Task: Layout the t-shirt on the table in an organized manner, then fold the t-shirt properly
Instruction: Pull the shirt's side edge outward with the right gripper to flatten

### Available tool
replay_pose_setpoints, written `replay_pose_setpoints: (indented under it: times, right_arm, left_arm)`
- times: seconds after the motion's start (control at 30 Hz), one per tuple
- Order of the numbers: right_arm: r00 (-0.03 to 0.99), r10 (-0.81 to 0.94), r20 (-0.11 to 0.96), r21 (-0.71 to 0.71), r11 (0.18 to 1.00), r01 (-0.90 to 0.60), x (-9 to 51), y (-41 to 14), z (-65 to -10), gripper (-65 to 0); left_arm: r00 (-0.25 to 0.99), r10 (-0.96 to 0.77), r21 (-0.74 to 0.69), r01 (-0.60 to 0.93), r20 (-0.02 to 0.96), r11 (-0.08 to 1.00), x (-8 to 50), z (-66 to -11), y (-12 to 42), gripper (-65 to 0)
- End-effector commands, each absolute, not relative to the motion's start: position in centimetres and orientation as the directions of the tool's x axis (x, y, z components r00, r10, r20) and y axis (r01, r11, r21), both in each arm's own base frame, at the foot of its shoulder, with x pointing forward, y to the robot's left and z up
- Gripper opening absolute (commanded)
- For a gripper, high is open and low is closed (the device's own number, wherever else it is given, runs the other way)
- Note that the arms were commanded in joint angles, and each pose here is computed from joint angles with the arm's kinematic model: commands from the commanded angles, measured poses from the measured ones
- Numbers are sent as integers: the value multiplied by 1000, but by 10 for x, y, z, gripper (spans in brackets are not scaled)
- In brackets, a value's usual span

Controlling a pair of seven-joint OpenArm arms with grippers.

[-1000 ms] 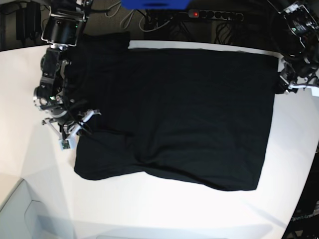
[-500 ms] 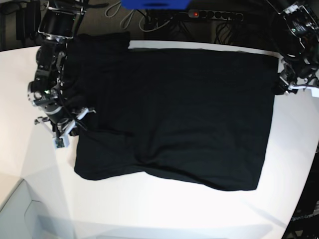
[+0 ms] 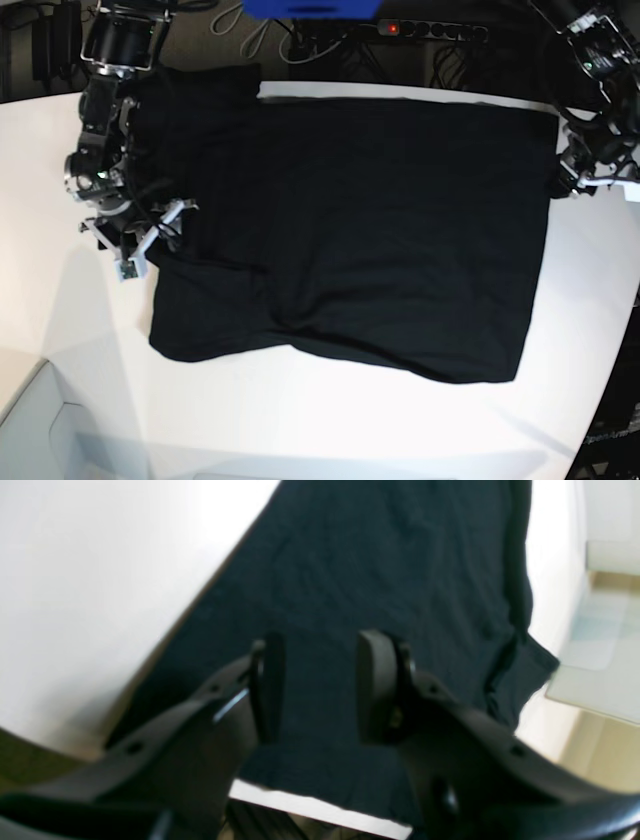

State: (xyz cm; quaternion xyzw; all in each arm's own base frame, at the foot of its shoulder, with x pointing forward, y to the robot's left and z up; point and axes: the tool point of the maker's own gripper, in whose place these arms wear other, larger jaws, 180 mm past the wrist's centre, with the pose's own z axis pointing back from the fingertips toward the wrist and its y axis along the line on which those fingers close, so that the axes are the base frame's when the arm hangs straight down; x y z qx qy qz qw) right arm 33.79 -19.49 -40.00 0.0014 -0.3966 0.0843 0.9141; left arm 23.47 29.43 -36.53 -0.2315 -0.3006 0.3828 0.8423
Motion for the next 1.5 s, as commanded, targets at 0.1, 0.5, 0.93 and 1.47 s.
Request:
replay_pose_setpoints:
  times: [0.1, 0.5, 0.93, 1.47]
  right_arm:
    - [617, 149, 773, -69, 986, -151, 357, -197, -381, -253]
    - [628, 125, 768, -41, 988, -147, 375, -196, -385, -465]
    - [559, 132, 819, -61, 988, -144, 399, -196, -352, -650]
    - [283, 168, 944, -88, 958, -272, 539, -138, -211, -650]
  left_arm:
    - [513, 784, -635, -486, 349, 601, 240, -355, 297, -413]
    - [511, 785, -638, -482, 351, 600, 242, -354, 297, -413]
    - [509, 786, -639, -483, 351, 599, 243, -354, 297, -413]
    - [516, 784, -632, -489, 345, 601, 239, -355, 297, -413]
